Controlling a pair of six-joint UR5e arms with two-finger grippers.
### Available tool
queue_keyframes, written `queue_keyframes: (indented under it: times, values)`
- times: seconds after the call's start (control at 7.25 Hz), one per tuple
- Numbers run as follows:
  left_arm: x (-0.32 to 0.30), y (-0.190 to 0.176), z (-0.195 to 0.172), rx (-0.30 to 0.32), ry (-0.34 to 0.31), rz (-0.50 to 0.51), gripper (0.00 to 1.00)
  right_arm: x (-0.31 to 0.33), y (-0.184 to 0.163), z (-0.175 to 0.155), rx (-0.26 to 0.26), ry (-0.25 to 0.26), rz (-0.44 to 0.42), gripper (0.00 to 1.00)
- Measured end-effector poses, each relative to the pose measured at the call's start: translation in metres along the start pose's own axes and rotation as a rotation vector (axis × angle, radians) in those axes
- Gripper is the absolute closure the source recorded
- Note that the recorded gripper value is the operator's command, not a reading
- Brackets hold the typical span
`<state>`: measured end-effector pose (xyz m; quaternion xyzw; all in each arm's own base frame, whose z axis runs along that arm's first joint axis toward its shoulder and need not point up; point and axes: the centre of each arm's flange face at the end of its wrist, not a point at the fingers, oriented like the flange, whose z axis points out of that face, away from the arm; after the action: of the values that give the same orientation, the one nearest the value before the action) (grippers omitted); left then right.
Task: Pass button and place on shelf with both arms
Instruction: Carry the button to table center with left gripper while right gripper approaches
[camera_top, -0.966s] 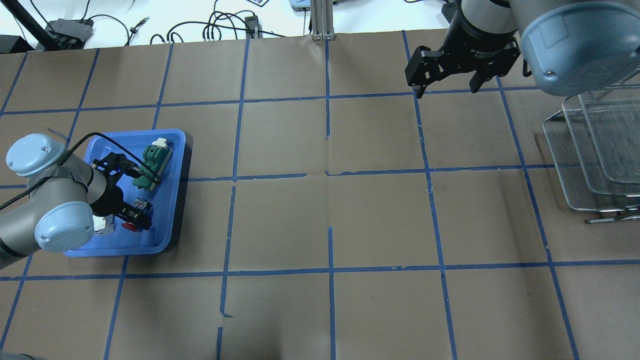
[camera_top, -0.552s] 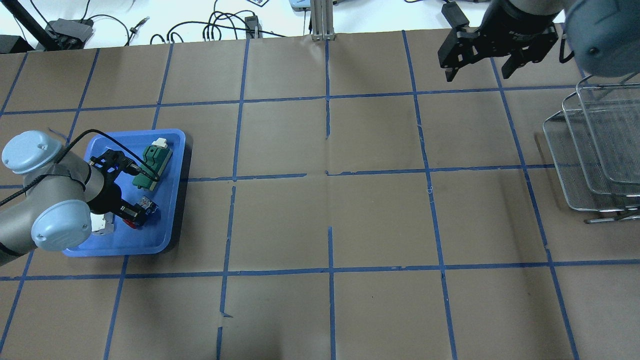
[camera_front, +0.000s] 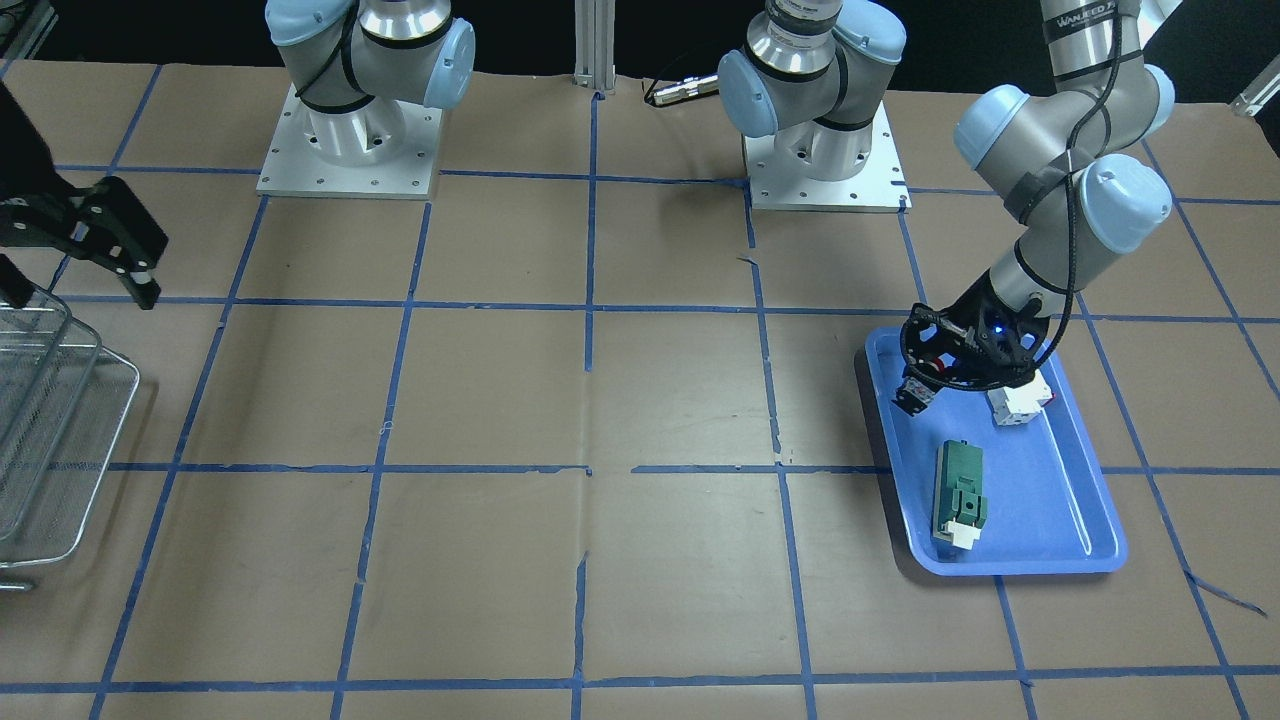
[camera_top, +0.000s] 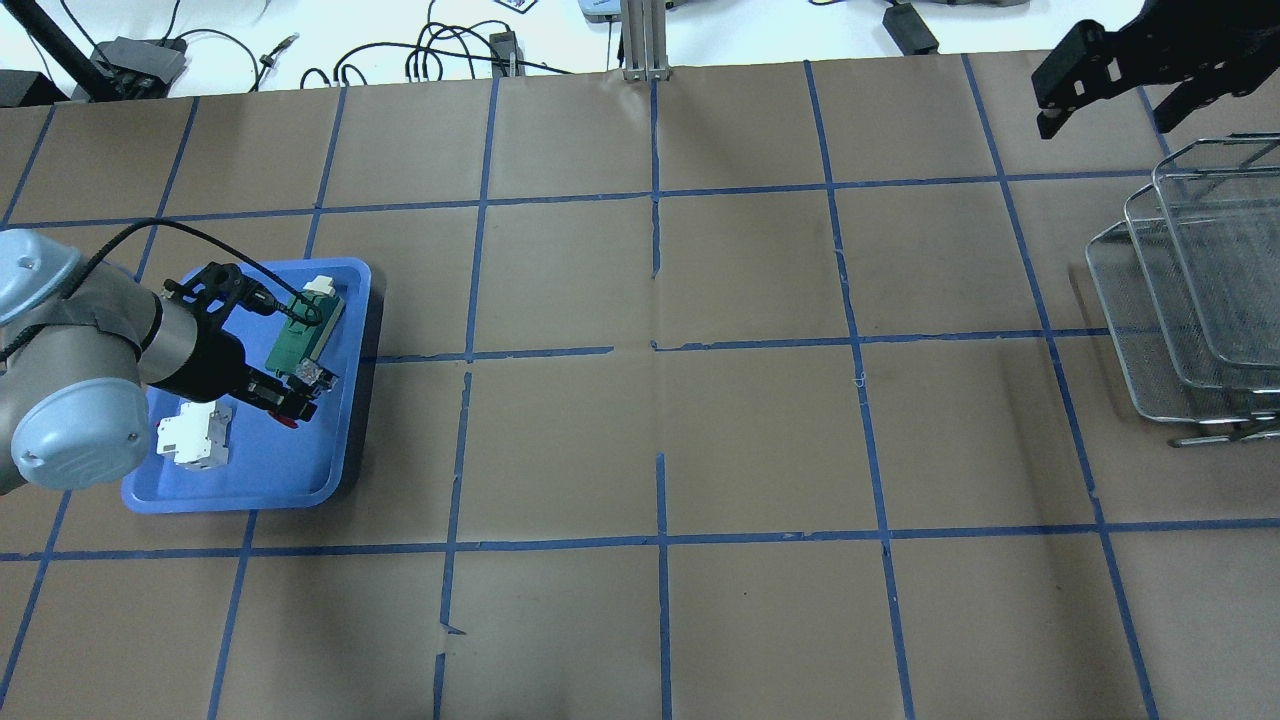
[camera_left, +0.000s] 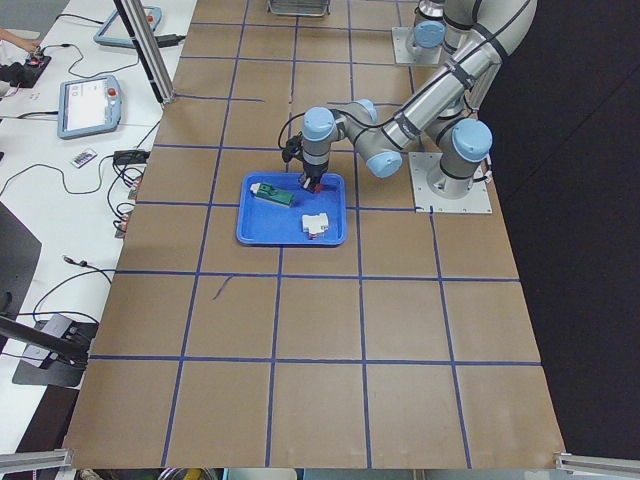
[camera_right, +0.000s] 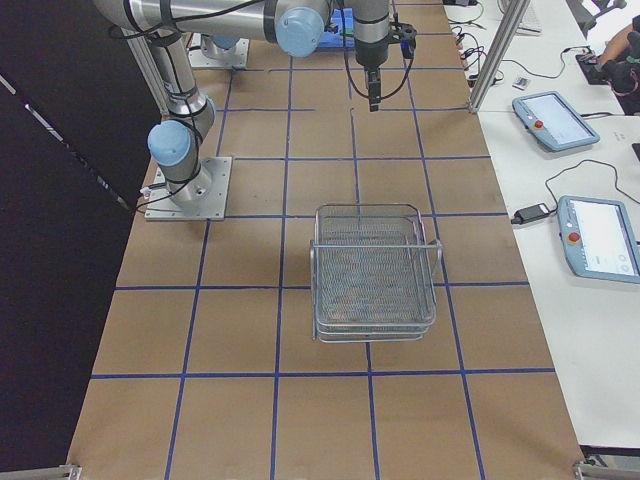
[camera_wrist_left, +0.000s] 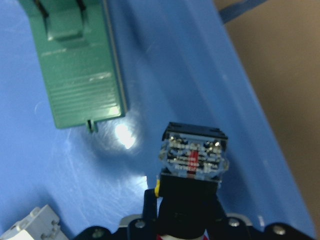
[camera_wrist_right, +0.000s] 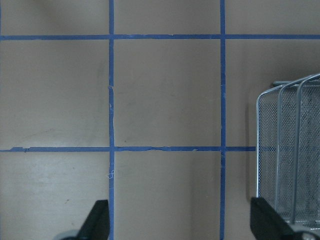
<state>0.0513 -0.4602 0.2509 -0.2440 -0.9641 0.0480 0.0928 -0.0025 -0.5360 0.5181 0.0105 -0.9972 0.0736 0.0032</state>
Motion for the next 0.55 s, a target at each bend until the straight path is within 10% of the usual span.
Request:
queue_keyframes:
  times: [0.28, 0.55]
  values:
    - [0.075, -0.058, -0.049, 0.032, 0.024, 0.112, 0.99, 0.033, 0.004, 0.006, -0.024, -0.085, 0.02, 0.0]
    - [0.199, -0.125, -0.088, 0.068, 0.021, 0.346, 0.99, 0.054, 0.016, 0.02, -0.072, -0.349, 0.08, 0.0]
